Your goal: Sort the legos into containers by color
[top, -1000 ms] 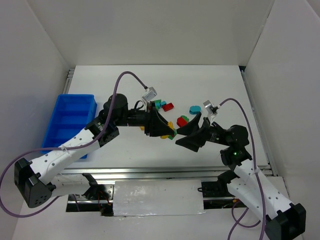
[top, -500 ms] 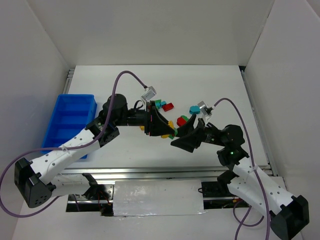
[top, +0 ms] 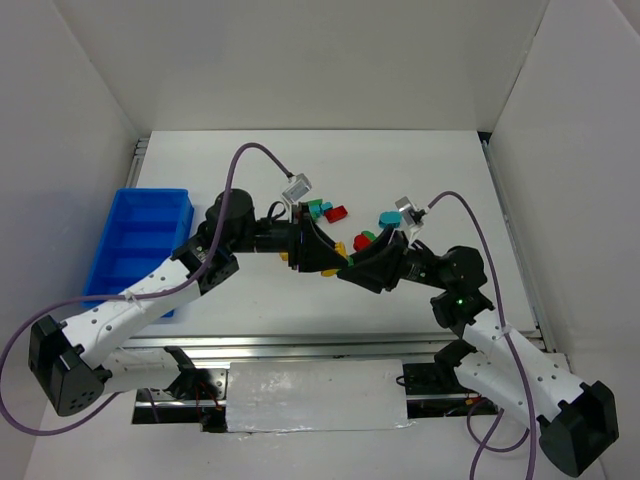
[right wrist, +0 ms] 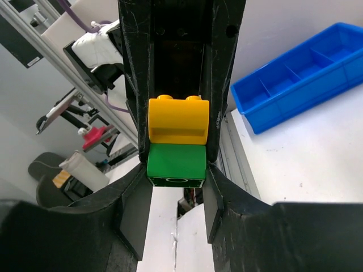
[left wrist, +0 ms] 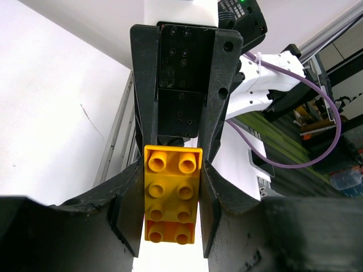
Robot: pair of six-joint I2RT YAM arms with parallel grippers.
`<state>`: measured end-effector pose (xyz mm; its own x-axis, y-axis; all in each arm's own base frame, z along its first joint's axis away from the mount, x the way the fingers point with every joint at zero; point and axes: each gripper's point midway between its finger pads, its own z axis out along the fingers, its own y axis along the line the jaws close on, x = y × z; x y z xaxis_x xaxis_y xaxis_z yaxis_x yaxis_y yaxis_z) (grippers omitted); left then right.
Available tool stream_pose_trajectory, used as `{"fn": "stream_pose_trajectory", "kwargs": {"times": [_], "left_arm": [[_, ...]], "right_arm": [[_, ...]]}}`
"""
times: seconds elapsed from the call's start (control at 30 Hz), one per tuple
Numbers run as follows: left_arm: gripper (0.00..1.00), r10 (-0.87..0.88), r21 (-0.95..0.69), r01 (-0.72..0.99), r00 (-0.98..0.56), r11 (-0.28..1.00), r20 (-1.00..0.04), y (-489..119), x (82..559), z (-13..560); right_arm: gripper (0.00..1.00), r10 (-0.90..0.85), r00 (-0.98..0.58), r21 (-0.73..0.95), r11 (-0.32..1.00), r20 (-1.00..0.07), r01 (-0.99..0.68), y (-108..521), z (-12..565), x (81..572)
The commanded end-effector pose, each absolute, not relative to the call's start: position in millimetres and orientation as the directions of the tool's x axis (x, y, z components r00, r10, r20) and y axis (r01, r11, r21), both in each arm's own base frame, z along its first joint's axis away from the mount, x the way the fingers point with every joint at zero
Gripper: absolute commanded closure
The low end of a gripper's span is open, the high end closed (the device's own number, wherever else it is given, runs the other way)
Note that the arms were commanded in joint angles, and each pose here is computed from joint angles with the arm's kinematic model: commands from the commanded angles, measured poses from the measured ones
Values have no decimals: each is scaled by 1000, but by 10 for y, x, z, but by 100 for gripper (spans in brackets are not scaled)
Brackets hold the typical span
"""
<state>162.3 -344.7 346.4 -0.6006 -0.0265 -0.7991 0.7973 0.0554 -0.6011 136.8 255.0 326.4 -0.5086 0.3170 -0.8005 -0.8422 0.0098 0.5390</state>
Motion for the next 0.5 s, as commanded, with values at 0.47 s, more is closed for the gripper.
{"fn": "stream_pose_trajectory", "kwargs": {"times": [0.47], "left_arm": [[100,-210,-536,754,-494,379,-844,-2315,2324,3795]], "right_arm": [[100,319,-299,355,135,-900,-925,2411,3112,1348]]}}
